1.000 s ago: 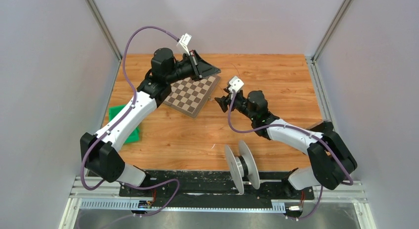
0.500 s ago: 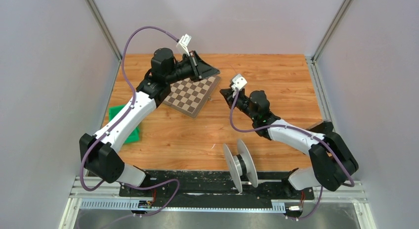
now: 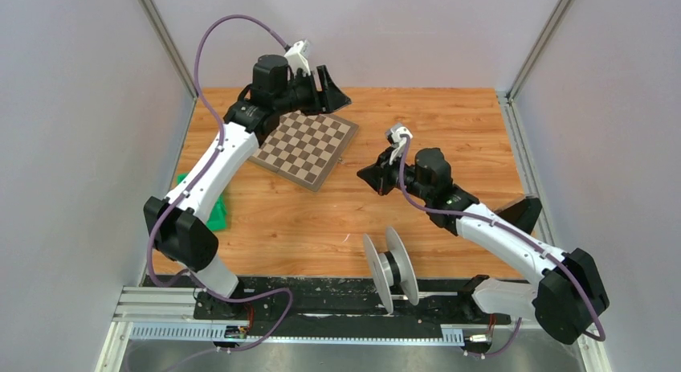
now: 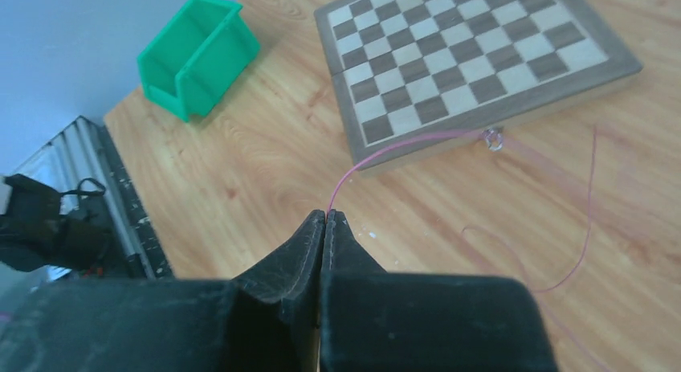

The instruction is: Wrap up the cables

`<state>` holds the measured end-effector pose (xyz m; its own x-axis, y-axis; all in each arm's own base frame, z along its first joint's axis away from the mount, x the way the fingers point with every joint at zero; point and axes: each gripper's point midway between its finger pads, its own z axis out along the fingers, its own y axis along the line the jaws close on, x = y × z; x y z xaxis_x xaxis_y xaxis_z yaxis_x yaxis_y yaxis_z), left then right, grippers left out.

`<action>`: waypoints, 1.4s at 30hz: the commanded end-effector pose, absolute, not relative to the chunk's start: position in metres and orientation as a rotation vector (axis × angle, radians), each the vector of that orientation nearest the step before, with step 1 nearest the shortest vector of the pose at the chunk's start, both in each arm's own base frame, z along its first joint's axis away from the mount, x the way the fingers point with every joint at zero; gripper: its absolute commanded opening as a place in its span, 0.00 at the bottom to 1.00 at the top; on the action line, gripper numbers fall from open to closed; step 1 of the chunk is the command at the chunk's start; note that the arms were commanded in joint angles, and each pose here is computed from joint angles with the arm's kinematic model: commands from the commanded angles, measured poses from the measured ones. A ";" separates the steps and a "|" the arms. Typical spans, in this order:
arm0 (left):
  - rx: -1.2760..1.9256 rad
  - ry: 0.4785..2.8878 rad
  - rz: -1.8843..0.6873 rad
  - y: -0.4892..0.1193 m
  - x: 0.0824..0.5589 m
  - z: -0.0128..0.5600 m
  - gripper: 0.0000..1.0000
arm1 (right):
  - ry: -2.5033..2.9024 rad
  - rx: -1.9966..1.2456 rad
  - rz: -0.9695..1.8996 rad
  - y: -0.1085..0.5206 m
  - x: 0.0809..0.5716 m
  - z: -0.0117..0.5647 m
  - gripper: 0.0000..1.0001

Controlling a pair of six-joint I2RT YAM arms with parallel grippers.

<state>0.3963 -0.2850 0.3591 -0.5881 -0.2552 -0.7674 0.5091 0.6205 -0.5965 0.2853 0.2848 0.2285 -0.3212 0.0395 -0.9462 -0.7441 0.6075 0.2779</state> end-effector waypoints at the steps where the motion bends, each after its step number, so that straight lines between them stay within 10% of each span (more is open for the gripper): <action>1: 0.251 2.002 -0.731 -0.244 0.412 0.329 0.76 | 1.791 -0.510 1.044 0.289 0.265 0.262 0.00; 14: 0.433 1.831 -1.158 -0.260 0.301 0.337 0.77 | 1.636 -0.449 1.259 0.305 0.246 0.297 0.00; 42: 0.554 1.964 -1.450 -0.310 0.283 0.294 0.59 | 1.605 -0.526 1.206 0.306 0.241 0.279 0.00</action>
